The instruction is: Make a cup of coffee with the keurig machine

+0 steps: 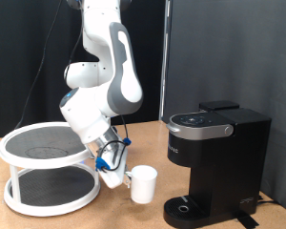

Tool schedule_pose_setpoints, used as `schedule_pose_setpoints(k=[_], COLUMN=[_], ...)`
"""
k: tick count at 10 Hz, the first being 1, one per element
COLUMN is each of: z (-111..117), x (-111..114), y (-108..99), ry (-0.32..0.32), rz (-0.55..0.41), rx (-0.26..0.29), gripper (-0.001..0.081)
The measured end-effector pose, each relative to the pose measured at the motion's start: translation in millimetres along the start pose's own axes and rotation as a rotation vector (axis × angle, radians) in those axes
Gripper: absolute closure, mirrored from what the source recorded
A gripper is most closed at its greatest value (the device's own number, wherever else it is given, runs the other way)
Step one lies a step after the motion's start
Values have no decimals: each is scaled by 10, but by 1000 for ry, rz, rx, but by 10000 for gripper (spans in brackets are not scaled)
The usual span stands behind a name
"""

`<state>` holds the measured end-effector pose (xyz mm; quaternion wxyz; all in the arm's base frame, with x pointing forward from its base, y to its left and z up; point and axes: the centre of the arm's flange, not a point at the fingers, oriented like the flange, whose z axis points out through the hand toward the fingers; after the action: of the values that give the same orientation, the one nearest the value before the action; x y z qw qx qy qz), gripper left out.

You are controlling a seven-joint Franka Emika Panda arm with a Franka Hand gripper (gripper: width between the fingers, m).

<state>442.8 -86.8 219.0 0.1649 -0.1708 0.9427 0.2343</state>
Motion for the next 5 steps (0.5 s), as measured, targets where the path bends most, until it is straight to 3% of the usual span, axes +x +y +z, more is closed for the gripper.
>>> schedule_pose_setpoints(k=[5], z=[383], x=[-219], y=[289], ry=[8], rz=[-28], rx=[17], gripper=[803])
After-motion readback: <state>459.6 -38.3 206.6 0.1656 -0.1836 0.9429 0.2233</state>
